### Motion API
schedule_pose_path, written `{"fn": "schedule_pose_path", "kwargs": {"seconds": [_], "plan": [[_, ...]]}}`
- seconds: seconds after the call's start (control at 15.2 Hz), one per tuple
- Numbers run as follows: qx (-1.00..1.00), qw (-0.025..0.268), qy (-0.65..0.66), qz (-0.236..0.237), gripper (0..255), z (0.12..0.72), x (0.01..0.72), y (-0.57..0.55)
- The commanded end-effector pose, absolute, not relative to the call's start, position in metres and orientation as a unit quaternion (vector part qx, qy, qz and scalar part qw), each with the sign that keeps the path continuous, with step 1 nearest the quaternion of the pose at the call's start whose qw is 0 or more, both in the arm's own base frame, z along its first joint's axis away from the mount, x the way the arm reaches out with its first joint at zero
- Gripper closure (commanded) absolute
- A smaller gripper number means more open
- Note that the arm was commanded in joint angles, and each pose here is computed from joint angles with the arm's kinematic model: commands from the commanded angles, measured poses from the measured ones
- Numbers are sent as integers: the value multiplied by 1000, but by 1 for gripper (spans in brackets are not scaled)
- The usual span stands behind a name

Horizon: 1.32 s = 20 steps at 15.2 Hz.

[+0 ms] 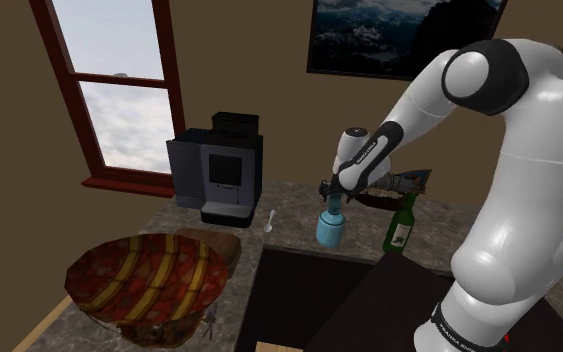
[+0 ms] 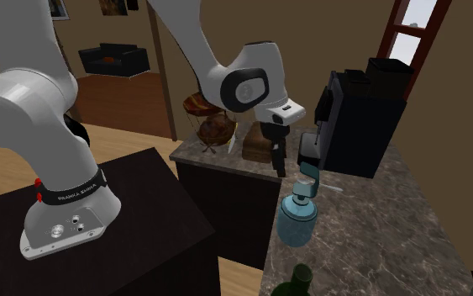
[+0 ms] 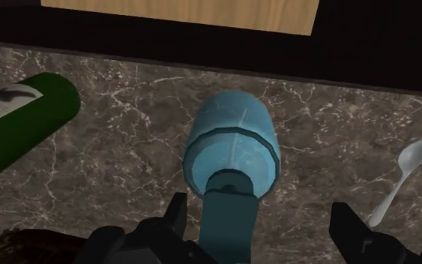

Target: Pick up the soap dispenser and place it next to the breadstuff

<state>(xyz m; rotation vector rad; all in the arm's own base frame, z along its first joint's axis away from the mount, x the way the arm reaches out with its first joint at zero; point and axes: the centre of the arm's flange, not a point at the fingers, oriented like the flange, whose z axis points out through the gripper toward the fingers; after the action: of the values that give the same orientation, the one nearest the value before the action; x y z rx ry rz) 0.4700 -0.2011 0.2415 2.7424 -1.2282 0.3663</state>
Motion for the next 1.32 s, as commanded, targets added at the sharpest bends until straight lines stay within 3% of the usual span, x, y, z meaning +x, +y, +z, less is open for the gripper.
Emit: {"fn": "schedule_pose_path", "kwargs": {"seconds": [0.0,0.59,1.12,1.19,1.25], "plan": [[895,64,-422,128,0,224,475,-218],[890,68,-432,133,0,176,486,-238],[890,68,-432,133,0,176,486,-238],[890,68,-432,133,255,176,486,-238],[890,68,-432,133,255,176,486,-238]]}}
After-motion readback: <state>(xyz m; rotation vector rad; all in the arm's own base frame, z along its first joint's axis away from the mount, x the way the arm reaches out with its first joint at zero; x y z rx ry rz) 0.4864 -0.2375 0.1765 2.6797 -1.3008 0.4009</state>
